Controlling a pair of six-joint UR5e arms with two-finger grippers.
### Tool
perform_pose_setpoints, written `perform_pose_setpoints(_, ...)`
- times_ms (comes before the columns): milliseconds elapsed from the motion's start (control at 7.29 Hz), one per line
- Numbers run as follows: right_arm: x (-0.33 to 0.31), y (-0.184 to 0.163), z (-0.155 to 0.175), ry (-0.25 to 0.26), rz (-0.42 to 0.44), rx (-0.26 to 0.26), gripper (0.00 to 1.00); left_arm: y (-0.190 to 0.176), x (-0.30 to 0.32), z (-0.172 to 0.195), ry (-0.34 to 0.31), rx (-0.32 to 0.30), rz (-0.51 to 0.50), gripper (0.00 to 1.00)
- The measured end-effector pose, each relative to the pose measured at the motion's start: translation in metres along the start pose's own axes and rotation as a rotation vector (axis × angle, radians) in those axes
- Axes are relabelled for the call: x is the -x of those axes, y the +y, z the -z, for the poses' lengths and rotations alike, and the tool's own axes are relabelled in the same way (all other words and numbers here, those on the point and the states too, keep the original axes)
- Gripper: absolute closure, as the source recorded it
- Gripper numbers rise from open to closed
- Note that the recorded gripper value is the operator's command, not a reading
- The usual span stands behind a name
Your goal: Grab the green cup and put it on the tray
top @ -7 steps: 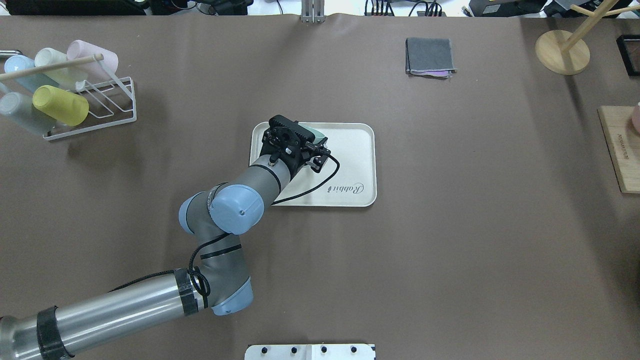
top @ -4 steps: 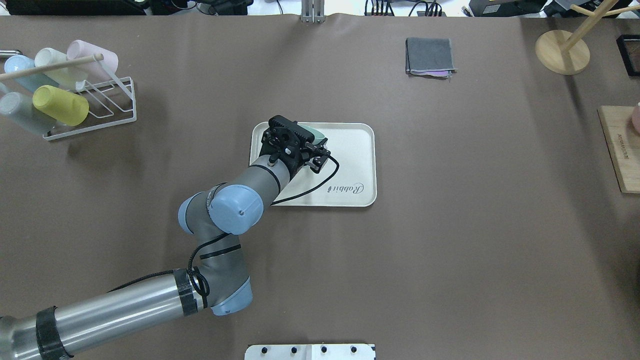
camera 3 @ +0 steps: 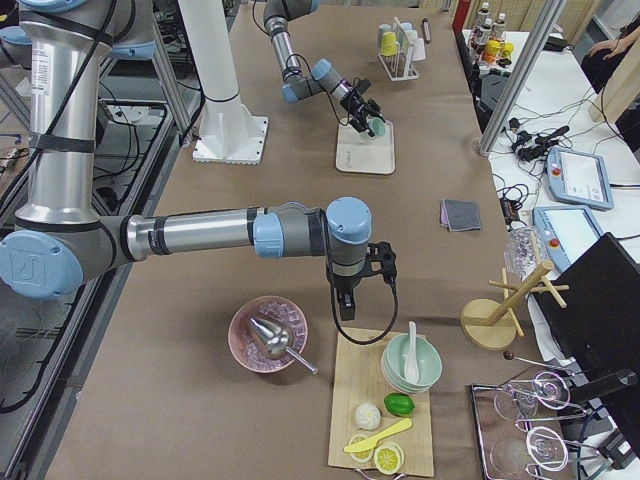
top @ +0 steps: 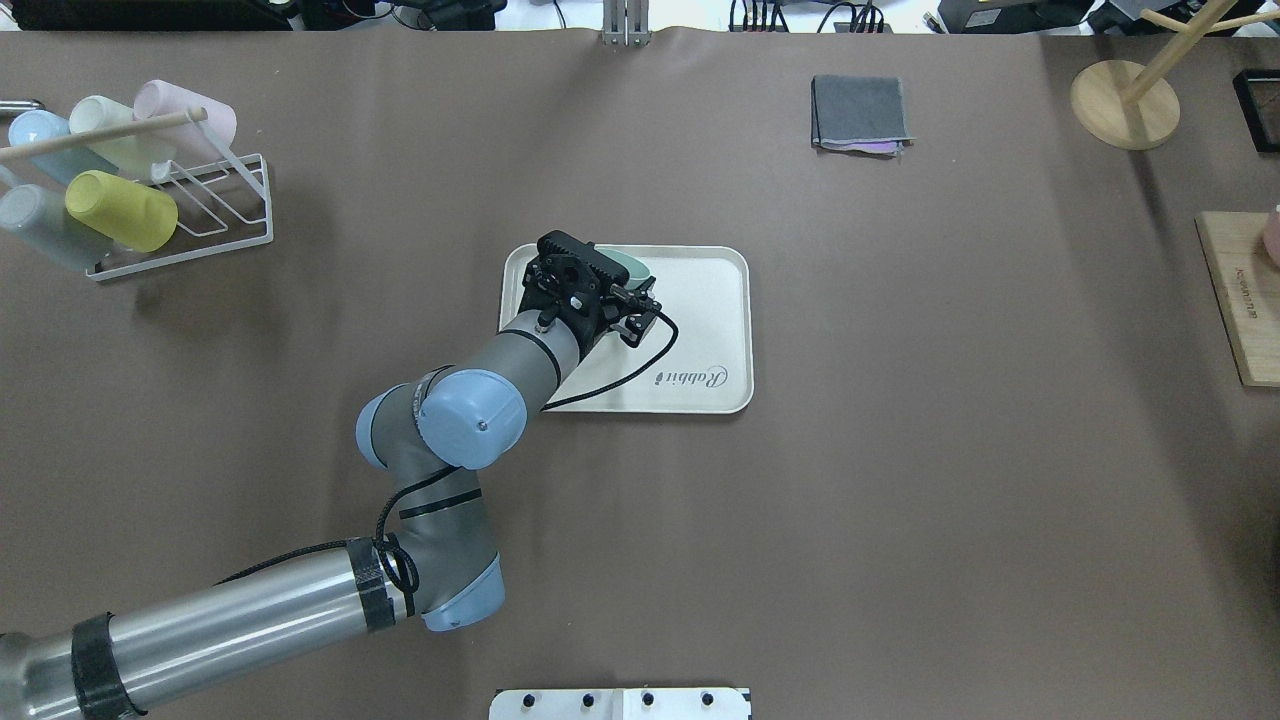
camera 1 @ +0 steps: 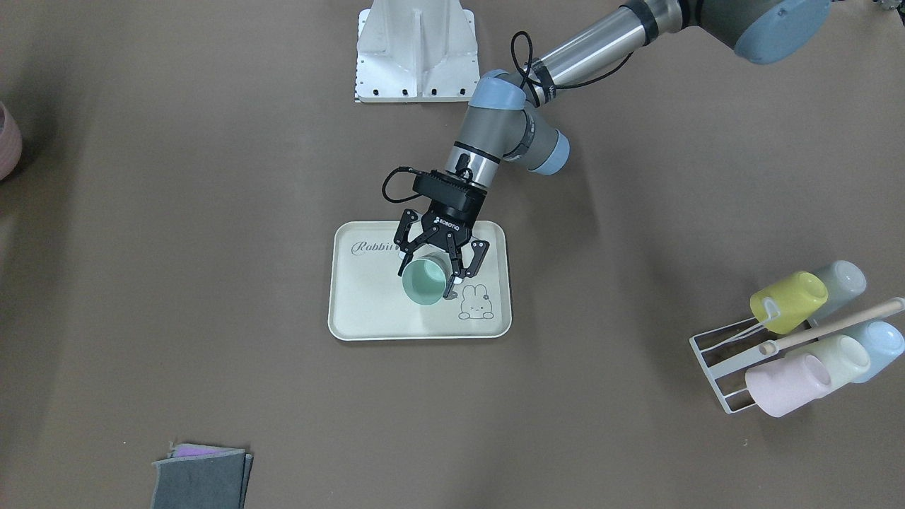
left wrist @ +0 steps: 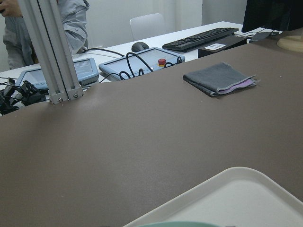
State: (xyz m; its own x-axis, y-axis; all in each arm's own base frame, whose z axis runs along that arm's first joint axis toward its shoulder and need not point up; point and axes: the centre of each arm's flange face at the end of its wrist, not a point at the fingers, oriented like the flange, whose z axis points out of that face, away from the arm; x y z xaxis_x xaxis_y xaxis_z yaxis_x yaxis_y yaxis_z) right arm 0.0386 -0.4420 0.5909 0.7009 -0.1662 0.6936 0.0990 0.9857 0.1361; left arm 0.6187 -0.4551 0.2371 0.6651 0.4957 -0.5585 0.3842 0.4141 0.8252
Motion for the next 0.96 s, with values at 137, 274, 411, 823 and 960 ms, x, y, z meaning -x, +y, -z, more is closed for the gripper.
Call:
perform_pose_setpoints(137,0.0000,0.0000,0.0000,0.000,0.000,0.000,0.00,0.0000,0.0000,0.0000,0.000,0.000,0.000,0.14)
perform_pose_setpoints(274,0.0000,0.0000,0.0000,0.000,0.000,0.000,0.00,0.0000,0.0000,0.0000,0.000,0.000,0.000,0.14)
perform_pose_setpoints(411,0.0000,0.0000,0.0000,0.000,0.000,0.000,0.00,0.0000,0.0000,0.0000,0.000,0.000,0.000,0.14)
perform_pose_setpoints(823,0.0000,0.0000,0.0001,0.000,0.000,0.000,0.00,0.0018,0.0013,0.0000,-0.002,0.002,-0.001,0.07)
perform_pose_setpoints(960,-0.0003,0.0001,0.0004,0.000,-0.001,-0.001,0.00,0.0019,0.0015,0.0001,-0.002,0.003,-0.001,0.02)
